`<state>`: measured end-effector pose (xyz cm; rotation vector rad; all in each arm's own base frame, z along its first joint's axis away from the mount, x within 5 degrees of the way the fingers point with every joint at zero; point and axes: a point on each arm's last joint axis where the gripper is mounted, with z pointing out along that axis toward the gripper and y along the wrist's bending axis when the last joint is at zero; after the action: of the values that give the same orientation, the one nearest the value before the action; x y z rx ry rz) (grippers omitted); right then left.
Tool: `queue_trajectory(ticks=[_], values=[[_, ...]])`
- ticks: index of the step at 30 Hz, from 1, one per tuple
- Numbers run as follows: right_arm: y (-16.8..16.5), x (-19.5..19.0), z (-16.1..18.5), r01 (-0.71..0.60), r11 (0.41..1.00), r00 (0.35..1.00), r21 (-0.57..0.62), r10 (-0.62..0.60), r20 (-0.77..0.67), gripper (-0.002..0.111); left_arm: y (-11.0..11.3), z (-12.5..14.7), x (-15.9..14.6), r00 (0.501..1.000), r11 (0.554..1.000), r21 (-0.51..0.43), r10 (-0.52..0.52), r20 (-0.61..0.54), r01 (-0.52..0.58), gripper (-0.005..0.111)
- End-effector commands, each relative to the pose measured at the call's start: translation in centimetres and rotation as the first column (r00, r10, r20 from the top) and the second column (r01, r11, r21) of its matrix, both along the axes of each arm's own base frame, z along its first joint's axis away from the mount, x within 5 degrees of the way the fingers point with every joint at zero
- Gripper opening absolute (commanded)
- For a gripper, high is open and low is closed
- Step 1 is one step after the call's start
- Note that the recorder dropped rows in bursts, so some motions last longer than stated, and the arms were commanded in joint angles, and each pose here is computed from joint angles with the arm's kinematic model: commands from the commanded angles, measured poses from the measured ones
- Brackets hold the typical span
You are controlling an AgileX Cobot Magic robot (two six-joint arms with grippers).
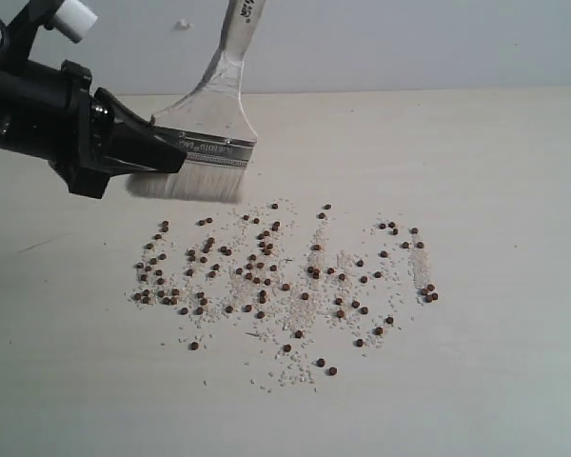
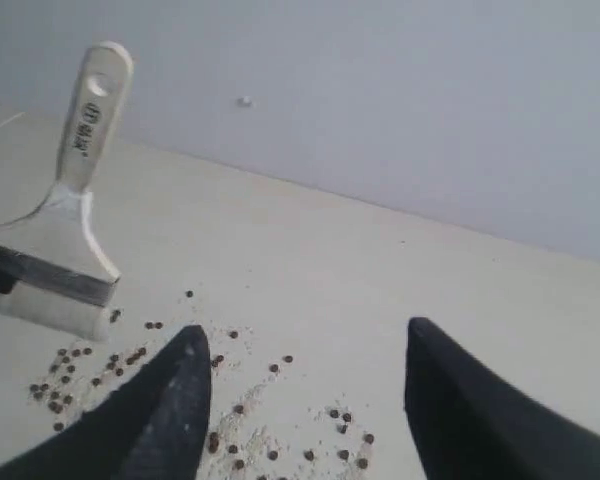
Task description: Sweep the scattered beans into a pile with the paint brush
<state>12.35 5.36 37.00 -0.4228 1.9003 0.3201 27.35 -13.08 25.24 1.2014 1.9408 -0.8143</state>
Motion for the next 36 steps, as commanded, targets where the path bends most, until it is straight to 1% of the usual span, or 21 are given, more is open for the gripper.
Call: queue_trajectory(ticks=[1, 3, 4, 6, 7, 8, 12, 14, 17, 20, 22, 24, 25, 26, 28, 29, 30, 31, 32, 34, 36], values=[[-0.4, 0.7, -3.4, 0.072, 0.995, 0.991, 0.073, -0.080, 0.110, 0.049, 0.7, -0.6, -0.7, 1.000, 0.999, -0.041, -0.022, -0.005, 0.022, 0.000], [-0.5, 1.2, -4.8, 0.099, 0.990, 0.984, 0.101, -0.112, 0.136, 0.043, 0.8, -0.8, -0.7, 1.000, 0.999, -0.045, -0.022, -0.003, 0.022, 0.000], [-0.5, 1.4, -5.6, 0.110, 0.988, 0.983, 0.109, -0.124, 0.134, 0.037, 0.8, -0.9, -0.8, 1.000, 0.998, -0.049, -0.027, -0.002, 0.027, 0.000], [-0.3, 2.0, -6.8, 0.121, 0.988, 0.987, 0.099, -0.130, 0.095, 0.019, 0.7, -0.9, -1.0, 0.999, 0.997, -0.061, -0.041, 0.008, 0.041, 0.000], [-0.2, 2.4, -7.4, 0.124, 0.989, 0.989, 0.086, -0.130, 0.070, 0.008, 0.7, -0.9, -1.0, 0.999, 0.997, -0.066, -0.042, 0.011, 0.042, 0.000], [-0.1, 2.8, -8.0, 0.129, 0.989, 0.990, 0.072, -0.132, 0.040, 0.000, 0.7, -1.0, -1.0, 0.999, 0.996, -0.071, -0.044, 0.014, 0.045, 0.000], [-0.1, 5.0, -9.7, 0.181, 0.983, 0.983, 0.044, -0.180, -0.029, 0.000, 0.6, -0.8, -1.3, 0.997, 0.994, -0.089, -0.070, 0.008, 0.071, 0.000], [-0.2, 6.0, -10.4, 0.206, 0.978, 0.978, 0.036, -0.205, -0.042, 0.000, 0.8, -0.8, -1.3, 0.997, 0.992, -0.099, -0.082, 0.004, 0.082, 0.000], [-0.3, 7.0, -11.1, 0.224, 0.974, 0.973, 0.019, -0.223, -0.055, 0.000, 1.1, -0.8, -1.2, 0.997, 0.992, -0.099, -0.072, 0.008, 0.072, 0.000], [0.2, 8.1, -11.9, 0.159, 0.981, 0.978, -0.109, -0.172, -0.115, 0.000, 1.5, -0.8, -1.0, 0.998, 0.993, -0.098, -0.065, 0.019, 0.066, 0.000], [0.2, 9.1, -12.2, 0.113, 0.976, 0.962, -0.185, -0.154, -0.226, 0.000, 1.6, -0.7, -1.0, 0.998, 0.993, -0.100, -0.060, 0.018, 0.062, 0.000], [0.1, 10.5, -12.0, 0.075, 0.971, 0.913, -0.227, -0.159, -0.377, 0.000, 1.8, -0.7, -0.9, 0.998, 0.993, -0.100, -0.057, 0.020, 0.059, 0.000], [-0.1, 11.1, -12.1, 0.048, 0.968, 0.867, -0.246, -0.162, -0.471, 0.000, 1.8, -0.7, -0.9, 0.998, 0.993, -0.100, -0.057, 0.020, 0.059, 0.000], [-0.2, 11.5, -12.2, 0.012, 0.965, 0.805, -0.262, -0.164, -0.570, 0.000, 1.8, -0.7, -0.9, 0.998, 0.993, -0.102, -0.060, 0.019, 0.062, 0.000], [-0.4, 11.9, -12.7, -0.103, 0.955, 0.657, -0.279, -0.146, -0.739, 0.000, 1.7, -0.7, -1.0, 0.998, 0.992, -0.106, -0.067, 0.016, 0.068, 0.000], [-0.4, 12.1, -13.0, -0.167, 0.949, 0.600, -0.267, -0.117, -0.791, 0.000, 1.7, -0.7, -1.0, 0.997, 0.992, -0.108, -0.071, 0.016, 0.072, 0.000], [-0.3, 12.5, -13.4, -0.210, 0.951, 0.576, -0.225, -0.066, -0.815, 0.000, 1.7, -0.7, -1.1, 0.997, 0.991, -0.111, -0.075, 0.015, 0.076, 0.000], [-0.3, 12.9, -13.5, -0.222, 0.957, 0.589, -0.186, -0.021, -0.808, 0.000, 1.7, -0.6, -1.1, 0.997, 0.990, -0.115, -0.081, 0.013, 0.082, 0.000], [-0.2, 13.5, -13.5, -0.228, 0.965, 0.626, -0.133, 0.041, -0.778, 0.000, 1.7, -0.6, -1.2, 0.996, 0.989, -0.116, -0.088, 0.011, 0.089, 0.000], [-0.2, 14.2, -13.5, -0.238, 0.971, 0.713, -0.026, 0.156, -0.684, 0.000, 1.6, -0.6, -1.4, 0.994, 0.987, -0.116, -0.108, 0.006, 0.108, 0.000], [-0.2, 14.7, -13.3, -0.263, 0.959, 0.798, 0.109, 0.280, -0.534, 0.000, 1.6, -0.6, -1.4, 0.994, 0.987, -0.116, -0.111, 0.005, 0.111, 0.000]])
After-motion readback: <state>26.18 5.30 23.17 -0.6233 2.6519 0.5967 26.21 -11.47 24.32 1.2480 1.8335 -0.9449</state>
